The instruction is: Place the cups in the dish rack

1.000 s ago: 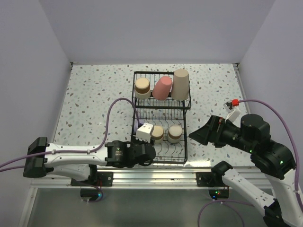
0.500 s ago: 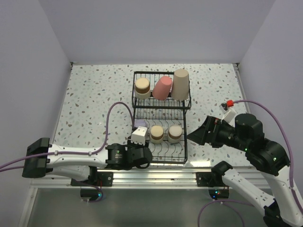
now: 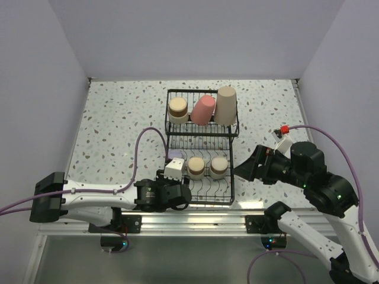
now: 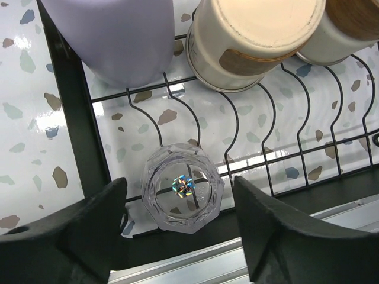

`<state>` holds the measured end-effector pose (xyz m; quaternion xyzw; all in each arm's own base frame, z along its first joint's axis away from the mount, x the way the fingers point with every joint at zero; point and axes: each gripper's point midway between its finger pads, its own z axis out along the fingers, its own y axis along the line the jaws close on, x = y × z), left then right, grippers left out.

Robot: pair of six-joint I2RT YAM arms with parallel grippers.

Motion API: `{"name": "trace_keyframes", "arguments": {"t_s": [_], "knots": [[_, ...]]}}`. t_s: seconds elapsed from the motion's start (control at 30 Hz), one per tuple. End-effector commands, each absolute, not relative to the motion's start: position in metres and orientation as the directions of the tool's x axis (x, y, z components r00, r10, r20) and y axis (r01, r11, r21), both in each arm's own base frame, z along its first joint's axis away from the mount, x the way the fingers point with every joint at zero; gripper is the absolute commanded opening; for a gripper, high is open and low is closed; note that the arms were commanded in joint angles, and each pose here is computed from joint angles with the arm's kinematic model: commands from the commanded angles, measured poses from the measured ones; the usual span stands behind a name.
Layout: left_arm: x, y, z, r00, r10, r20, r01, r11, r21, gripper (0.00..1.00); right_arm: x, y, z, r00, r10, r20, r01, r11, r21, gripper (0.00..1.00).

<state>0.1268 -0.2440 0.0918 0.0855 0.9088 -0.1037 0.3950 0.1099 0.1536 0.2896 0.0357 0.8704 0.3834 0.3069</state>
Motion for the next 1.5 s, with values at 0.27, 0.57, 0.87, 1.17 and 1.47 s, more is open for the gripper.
{"name": "trace_keyframes", "arguments": {"t_s": [0.27, 0.57, 0.87, 1.17, 1.47], "knots": [[0.135, -0.248, 0.115, -0.644, 0.045, -0.763, 0.225, 0.965, -0.133, 0.93, 0.117, 0.159, 0.290, -0.802, 0.304, -0.514, -0.186, 0.690, 0.699, 0.95], [0.144, -0.241, 0.176, -0.581, -0.053, -0.812, 0.210, 0.954, -0.213, 0.95, 0.118, 0.158, 0.288, -0.797, 0.301, -0.523, -0.190, 0.697, 0.691, 0.95], [0.156, -0.216, 0.244, -0.486, -0.142, -0.862, 0.177, 0.950, -0.256, 0.98, 0.118, 0.149, 0.299, -0.766, 0.290, -0.574, -0.217, 0.723, 0.656, 0.95], [0.166, -0.198, 0.286, -0.423, -0.162, -0.892, 0.137, 0.961, -0.240, 1.00, 0.114, 0.126, 0.337, -0.657, 0.345, -0.671, -0.251, 0.739, 0.626, 0.98], [0.174, -0.184, 0.333, -0.344, -0.218, -0.914, 0.122, 0.954, -0.273, 1.00, 0.102, 0.103, 0.367, -0.561, 0.408, -0.720, -0.256, 0.742, 0.619, 0.98]]}}
